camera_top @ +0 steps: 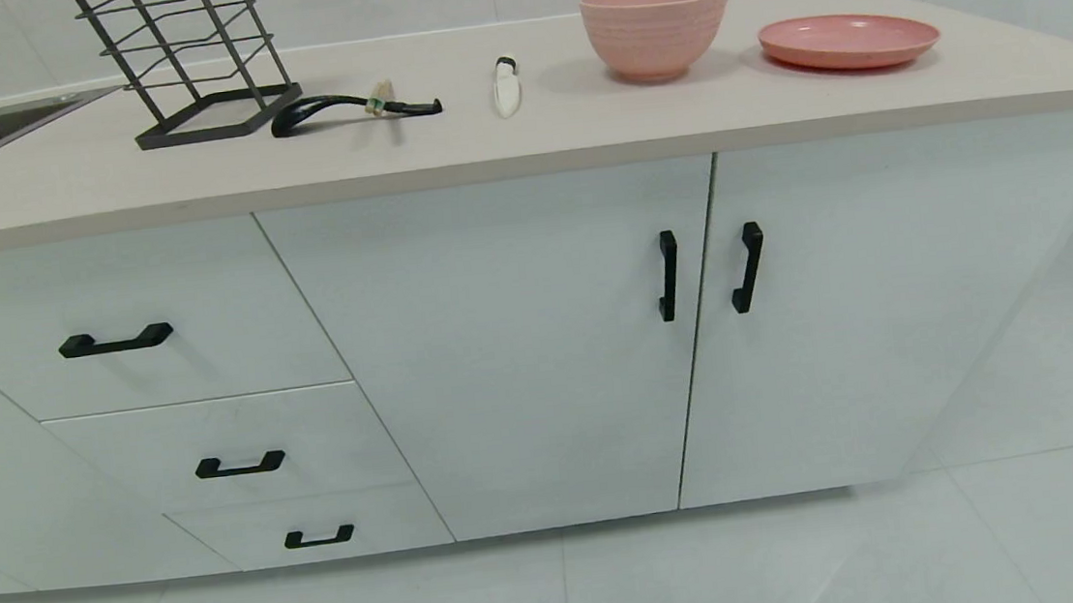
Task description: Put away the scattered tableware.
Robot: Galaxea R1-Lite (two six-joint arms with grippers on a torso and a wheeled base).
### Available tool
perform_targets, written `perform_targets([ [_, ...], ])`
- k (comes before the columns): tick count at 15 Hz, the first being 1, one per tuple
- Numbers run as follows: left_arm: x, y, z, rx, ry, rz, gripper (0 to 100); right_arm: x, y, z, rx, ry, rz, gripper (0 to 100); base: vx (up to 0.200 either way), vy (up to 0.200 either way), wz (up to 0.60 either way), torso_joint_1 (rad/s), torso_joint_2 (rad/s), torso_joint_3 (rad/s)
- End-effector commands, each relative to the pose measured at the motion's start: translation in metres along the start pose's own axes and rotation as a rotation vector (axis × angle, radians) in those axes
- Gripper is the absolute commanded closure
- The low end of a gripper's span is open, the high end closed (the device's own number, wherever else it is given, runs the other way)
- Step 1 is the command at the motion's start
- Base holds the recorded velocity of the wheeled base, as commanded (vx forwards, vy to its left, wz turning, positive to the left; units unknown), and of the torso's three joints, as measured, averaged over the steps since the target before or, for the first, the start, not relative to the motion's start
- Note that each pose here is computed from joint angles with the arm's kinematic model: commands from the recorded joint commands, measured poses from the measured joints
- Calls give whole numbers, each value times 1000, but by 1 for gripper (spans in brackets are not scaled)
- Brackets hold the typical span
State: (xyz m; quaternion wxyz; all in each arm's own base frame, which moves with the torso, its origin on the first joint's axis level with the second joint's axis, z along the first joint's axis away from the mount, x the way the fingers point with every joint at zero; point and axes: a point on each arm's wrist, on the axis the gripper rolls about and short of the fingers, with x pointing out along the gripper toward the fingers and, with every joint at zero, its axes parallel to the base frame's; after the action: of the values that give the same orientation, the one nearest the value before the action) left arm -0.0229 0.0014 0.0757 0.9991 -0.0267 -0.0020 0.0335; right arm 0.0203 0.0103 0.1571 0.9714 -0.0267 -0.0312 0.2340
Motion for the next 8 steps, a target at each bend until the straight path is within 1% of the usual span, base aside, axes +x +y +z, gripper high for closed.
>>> perform_targets([
  [1, 0, 0, 0, 0, -1, 0, 0, 61, -16, 4, 18, 92, 111, 0, 0, 0, 0, 0, 0, 0],
  [3, 0, 0, 0, -2, 1, 1, 0, 98, -26, -6, -58, 36, 125, 0, 0, 0, 0, 0, 0, 0],
  [4, 0, 0, 0, -2, -1, 0, 0, 105, -27, -10, -72, 21, 156, 0, 0, 0, 0, 0, 0, 0],
  [5, 0, 0, 0, -2, -1, 0, 0, 113, -29, -17, -87, 39, 257, 0, 0, 0, 0, 0, 0, 0],
  [6, 0, 0, 0, 0, -1, 0, 0, 120, -31, -15, -111, 32, 264, 0, 0, 0, 0, 0, 0, 0],
  [8, 0, 0, 0, 1, -1, 0, 0, 145, -39, -3, -139, -17, 269, 0, 0, 0, 0, 0, 0, 0],
])
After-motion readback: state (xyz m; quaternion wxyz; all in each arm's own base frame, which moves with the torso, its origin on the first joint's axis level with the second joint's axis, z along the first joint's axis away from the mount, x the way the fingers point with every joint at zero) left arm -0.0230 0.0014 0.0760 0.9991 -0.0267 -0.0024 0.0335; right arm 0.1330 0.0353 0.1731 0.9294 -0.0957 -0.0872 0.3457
